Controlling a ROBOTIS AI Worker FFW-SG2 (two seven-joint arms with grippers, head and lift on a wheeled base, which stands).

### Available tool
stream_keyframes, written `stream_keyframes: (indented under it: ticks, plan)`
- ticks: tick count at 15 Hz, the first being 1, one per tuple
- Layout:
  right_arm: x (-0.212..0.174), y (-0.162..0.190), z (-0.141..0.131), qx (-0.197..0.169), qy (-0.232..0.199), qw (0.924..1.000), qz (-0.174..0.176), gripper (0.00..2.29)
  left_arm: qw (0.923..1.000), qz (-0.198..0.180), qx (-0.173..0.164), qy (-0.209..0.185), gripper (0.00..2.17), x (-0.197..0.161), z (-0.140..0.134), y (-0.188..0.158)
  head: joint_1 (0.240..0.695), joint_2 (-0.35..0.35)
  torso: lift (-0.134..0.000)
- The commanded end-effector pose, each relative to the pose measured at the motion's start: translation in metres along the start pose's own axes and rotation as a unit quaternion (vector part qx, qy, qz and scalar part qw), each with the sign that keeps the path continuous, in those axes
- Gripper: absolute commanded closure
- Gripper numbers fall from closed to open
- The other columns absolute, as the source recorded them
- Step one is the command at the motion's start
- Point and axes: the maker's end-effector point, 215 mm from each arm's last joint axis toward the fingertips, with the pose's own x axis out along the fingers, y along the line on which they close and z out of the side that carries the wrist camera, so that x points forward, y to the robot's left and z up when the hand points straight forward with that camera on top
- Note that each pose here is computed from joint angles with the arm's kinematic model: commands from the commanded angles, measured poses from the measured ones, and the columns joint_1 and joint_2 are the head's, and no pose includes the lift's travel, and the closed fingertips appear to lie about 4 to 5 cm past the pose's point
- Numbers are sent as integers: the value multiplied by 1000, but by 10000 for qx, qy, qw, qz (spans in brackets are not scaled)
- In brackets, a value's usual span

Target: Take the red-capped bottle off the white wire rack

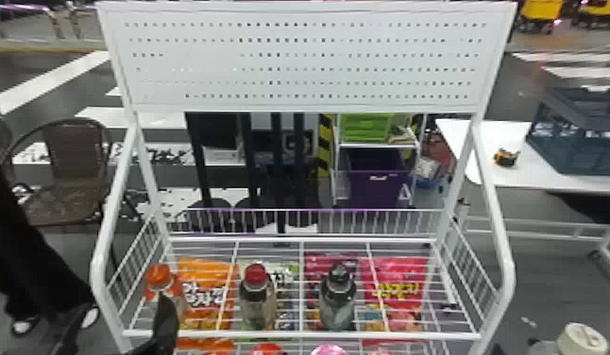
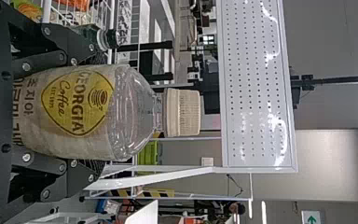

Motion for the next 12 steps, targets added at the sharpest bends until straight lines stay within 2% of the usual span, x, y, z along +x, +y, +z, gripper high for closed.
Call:
stream_keyframes:
  ticks: [1,9,11,12]
  plan:
    - [0,0,0,7,3,10000,-3,1426,10000,3,28,18,46,1,-3,0,499,0,0]
    - [-2,0,1,6,-5,10000,-6,1430,10000,7,28,17,46,0,-3,1,499,0,0]
    - [-2,0,1,12,-6,10000,-3,1426,9999,-75,-3,81,46,0,-13,-9,499,0,0]
    - [-1,0,1,8,-5,10000,3,1426,9997,-172,4,197,46,1,-27,-20,499,0,0]
